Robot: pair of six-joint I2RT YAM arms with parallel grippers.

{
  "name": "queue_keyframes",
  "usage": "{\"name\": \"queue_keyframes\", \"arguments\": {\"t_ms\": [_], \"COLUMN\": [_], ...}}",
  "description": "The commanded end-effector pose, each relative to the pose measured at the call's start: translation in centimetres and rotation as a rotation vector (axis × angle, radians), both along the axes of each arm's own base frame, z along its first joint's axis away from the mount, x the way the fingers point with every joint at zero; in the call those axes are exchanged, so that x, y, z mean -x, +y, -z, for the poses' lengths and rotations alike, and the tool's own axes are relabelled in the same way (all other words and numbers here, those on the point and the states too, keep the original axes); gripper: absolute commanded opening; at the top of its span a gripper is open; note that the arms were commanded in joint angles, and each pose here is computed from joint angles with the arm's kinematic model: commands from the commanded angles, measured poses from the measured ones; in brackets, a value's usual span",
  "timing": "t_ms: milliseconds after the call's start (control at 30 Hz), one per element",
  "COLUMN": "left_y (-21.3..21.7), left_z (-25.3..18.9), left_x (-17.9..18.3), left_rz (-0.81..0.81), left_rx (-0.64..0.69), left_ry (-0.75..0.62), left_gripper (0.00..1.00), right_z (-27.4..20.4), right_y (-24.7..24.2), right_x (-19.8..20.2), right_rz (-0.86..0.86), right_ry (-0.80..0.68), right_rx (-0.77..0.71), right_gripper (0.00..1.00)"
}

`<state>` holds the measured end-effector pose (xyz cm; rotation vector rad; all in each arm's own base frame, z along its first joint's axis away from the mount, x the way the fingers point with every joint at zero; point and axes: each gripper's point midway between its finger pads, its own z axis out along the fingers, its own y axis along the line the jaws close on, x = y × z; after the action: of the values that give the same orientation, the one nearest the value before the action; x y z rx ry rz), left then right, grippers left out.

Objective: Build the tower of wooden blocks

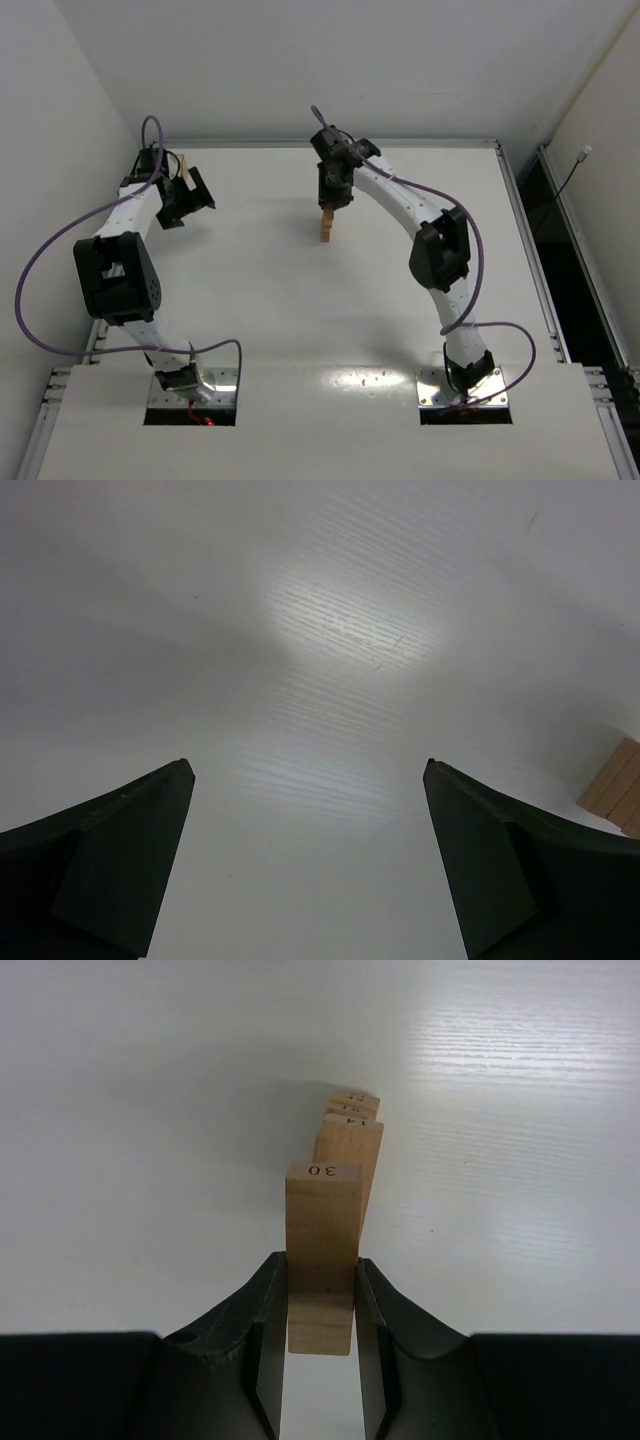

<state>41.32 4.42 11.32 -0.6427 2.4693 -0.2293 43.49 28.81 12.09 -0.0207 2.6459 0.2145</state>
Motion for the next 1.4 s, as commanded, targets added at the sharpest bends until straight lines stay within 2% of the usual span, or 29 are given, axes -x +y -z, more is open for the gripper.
{"name": "queue_keyframes", "arguments": {"t_ms": [0, 300, 333, 400, 433, 600, 867, 933, 967, 1033, 1067, 1167, 1200, 1267, 1367], "left_y": [0.1, 0.3, 0.3, 0.3, 0.3, 0.3, 0.3, 0.3, 0.3, 0.3, 0.4, 0.0, -0.5, -0.7, -1.5], "left_z": [-1.5, -1.5, -1.2, -1.1, -1.1, -1.1, -1.1, -1.1, -1.1, -1.7, -2.4, -3.0, -3.4, -3.3, -4.0], "left_x": [-0.6, -0.6, -0.6, -0.6, -0.6, -0.6, -0.6, -0.6, -0.5, -0.5, -0.5, 0.0, 0.2, 0.8, 0.9], "left_rz": [-0.009, -0.014, -0.014, -0.014, -0.014, -0.014, -0.014, -0.014, -0.007, -0.007, 0.002, 0.022, 0.037, 0.066, 0.148], "left_rx": [0.007, 0.0, 0.002, 0.002, 0.002, 0.002, 0.002, 0.002, -0.004, -0.006, -0.016, -0.011, 0.004, -0.005, -0.021], "left_ry": [-0.052, -0.05, -0.042, -0.041, -0.041, -0.041, -0.041, -0.041, -0.042, -0.055, -0.073, -0.095, -0.115, -0.115, -0.149], "left_gripper": [1.0, 1.0, 1.0, 1.0, 1.0, 1.0, 1.0, 1.0, 1.0, 1.0, 1.0, 1.0, 1.0, 1.0, 1.0], "right_z": [-1.2, 1.0, 1.0, 0.9, 1.4, 1.4, 1.2, -1.0, -1.8, -3.8, -6.2, -8.6, -9.9, -12.1, -12.5], "right_y": [0.5, 0.2, -0.2, 0.2, 0.1, 0.1, 1.1, 1.4, 1.6, 2.0, 1.9, 1.3, 0.6, -0.5, -4.7], "right_x": [-1.4, -1.7, -1.9, -1.9, -1.9, -1.9, -2.0, -2.3, -2.4, -2.6, -2.6, -2.5, -0.7, -0.3, 2.0], "right_rz": [0.058, 0.065, 0.066, 0.049, 0.049, 0.041, -0.043, -0.073, -0.124, -0.169, -0.216, -0.283, -0.311, -0.349, -0.365], "right_ry": [-0.032, 0.005, 0.004, 0.005, 0.012, 0.011, 0.003, -0.051, -0.075, -0.128, -0.188, -0.317, -0.353, -0.466, -0.518], "right_rx": [-0.048, -0.032, -0.027, -0.043, -0.038, -0.033, -0.063, -0.087, -0.091, -0.112, -0.118, -0.08, -0.079, -0.051, 0.024], "right_gripper": [0.0, 0.0, 0.03, 0.15, 0.26, 0.43, 0.43, 0.48, 0.55, 0.62, 0.63, 0.63, 0.63, 0.63, 0.69]}}
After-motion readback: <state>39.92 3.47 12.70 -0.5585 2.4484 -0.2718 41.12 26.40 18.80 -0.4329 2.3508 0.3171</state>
